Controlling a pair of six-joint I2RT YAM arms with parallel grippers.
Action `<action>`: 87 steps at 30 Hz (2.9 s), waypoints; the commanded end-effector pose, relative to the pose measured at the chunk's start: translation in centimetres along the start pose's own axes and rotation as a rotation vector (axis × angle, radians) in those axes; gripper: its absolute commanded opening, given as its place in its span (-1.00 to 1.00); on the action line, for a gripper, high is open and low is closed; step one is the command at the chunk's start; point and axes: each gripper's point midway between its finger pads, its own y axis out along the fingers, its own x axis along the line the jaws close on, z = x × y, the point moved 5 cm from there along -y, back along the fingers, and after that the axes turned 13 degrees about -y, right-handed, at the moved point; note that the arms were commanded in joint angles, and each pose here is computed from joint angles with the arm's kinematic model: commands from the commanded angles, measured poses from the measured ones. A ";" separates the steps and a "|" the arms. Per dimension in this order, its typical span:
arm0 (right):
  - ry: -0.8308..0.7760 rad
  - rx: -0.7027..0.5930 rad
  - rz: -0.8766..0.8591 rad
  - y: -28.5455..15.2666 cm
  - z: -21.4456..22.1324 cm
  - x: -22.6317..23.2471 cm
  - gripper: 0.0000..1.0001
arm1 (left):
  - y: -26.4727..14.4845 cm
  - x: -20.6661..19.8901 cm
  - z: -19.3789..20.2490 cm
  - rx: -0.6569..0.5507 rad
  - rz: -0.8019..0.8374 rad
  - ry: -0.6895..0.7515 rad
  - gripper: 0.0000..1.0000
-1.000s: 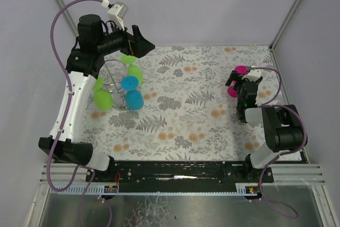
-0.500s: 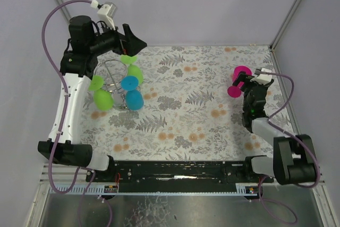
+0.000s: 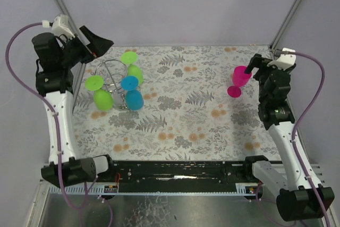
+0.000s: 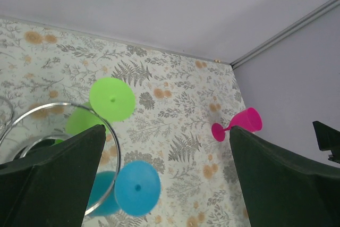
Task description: Take the wine glass off the wine glass rack
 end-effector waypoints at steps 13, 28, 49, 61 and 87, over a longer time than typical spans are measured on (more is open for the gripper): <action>-0.034 0.260 -0.541 1.7 -3.0 7.6 0.97 | -6.8 1.4 0.3 -0.208 -0.116 -0.246 1.00; 0.073 0.279 -0.615 1.1 -2.8 9.5 0.98 | -10.0 5.0 3.6 -0.195 -0.172 -0.547 0.99; 0.080 0.297 -0.621 0.9 -2.4 9.6 0.98 | -10.0 10.3 7.4 -0.169 -0.264 -0.680 0.93; 0.088 0.292 -0.622 0.8 -2.6 9.6 0.98 | -9.2 11.8 8.0 -0.156 -0.233 -0.730 0.53; 0.105 0.290 -0.644 0.9 -2.7 10.0 0.98 | -8.5 12.5 7.0 -0.171 -0.197 -0.731 -0.10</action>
